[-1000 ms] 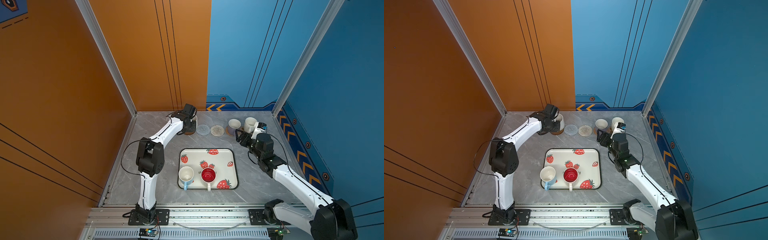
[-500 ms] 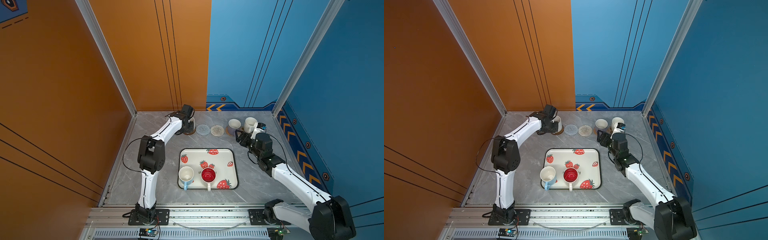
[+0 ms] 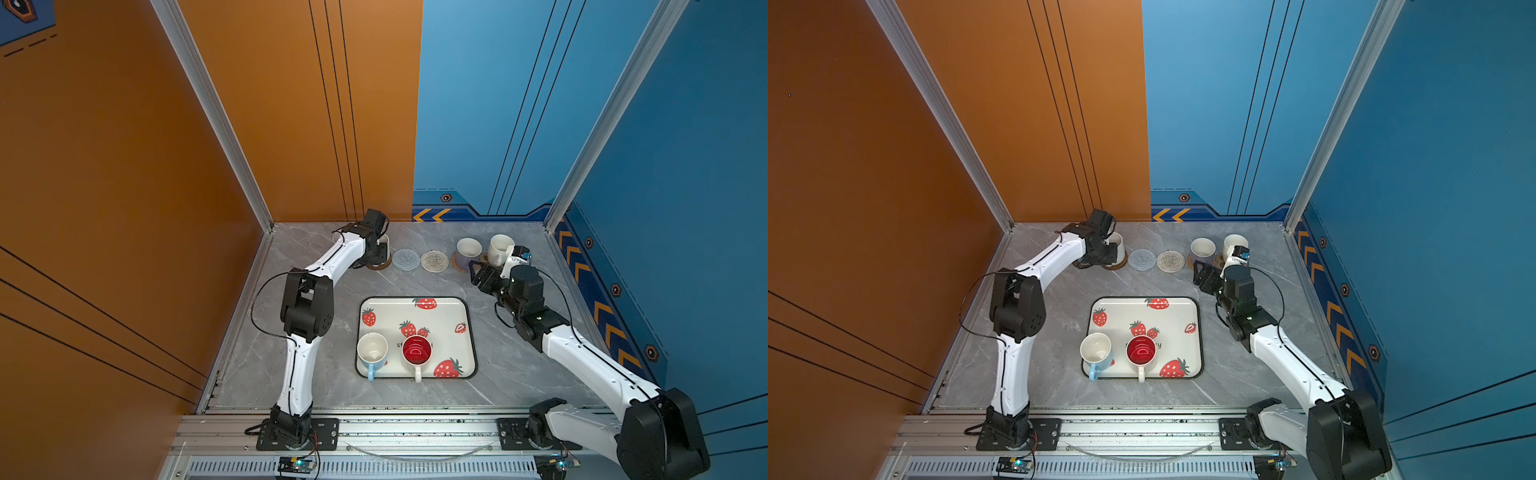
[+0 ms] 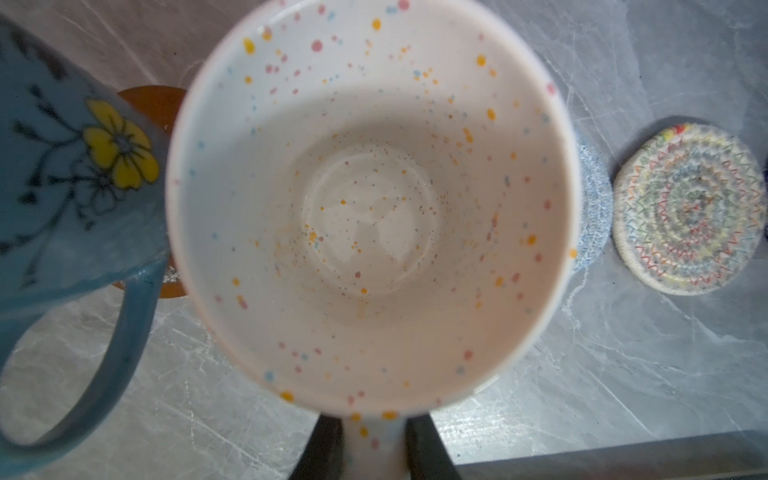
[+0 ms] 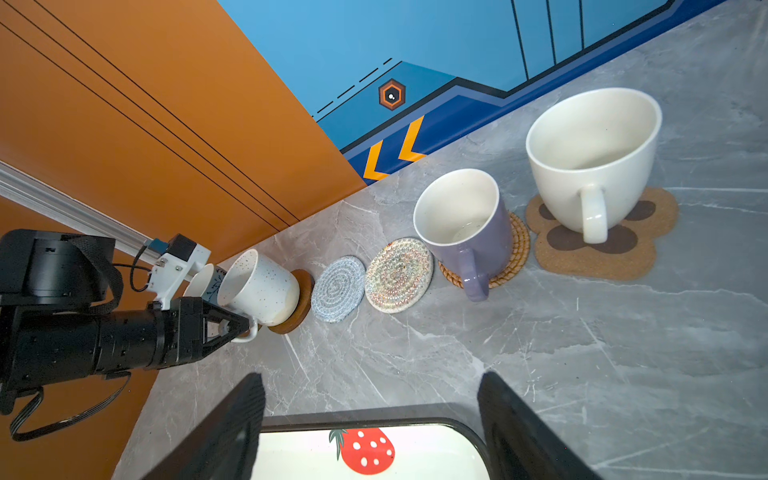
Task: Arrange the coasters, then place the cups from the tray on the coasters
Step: 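Lower the speckled mug onto the round wooden coaster and open the left gripper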
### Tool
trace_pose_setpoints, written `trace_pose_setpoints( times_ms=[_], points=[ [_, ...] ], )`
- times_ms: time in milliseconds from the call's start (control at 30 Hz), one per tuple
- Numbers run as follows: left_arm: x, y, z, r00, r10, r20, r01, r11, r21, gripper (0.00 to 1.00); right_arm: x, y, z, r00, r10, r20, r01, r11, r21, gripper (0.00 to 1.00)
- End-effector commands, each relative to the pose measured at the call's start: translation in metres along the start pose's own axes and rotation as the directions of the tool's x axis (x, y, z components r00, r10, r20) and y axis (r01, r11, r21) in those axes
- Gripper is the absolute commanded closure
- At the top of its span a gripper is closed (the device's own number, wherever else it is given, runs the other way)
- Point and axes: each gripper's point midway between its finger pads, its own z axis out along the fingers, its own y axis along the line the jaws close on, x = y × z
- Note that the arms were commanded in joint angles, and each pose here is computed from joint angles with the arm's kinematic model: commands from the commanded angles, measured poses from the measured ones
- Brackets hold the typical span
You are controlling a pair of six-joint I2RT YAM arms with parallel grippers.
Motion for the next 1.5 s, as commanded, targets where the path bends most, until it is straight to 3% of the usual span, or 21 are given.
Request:
trace_pose_setpoints(
  times_ms=[0,1133,1467],
  points=[
    [-0.035,-0.005,-0.018,0.994,0.001,0.105,-0.004,0.999,0.035,1.0,-0.002,0.002,0.002,1.0,0.013,-0.019,-0.013,1.0,0.003,0.21],
    [-0.029,0.002,-0.003,0.997,0.01,0.076,-0.011,1.0,0.022,1.0,0.007,0.009,0.013,0.997,0.012,-0.075,-0.015,0.999,-0.034,0.21],
    [-0.026,0.002,-0.004,0.997,0.019,0.068,-0.021,1.0,0.02,0.76,0.009,0.011,0.016,0.996,0.011,-0.089,-0.015,0.999,-0.04,0.21]
  ],
)
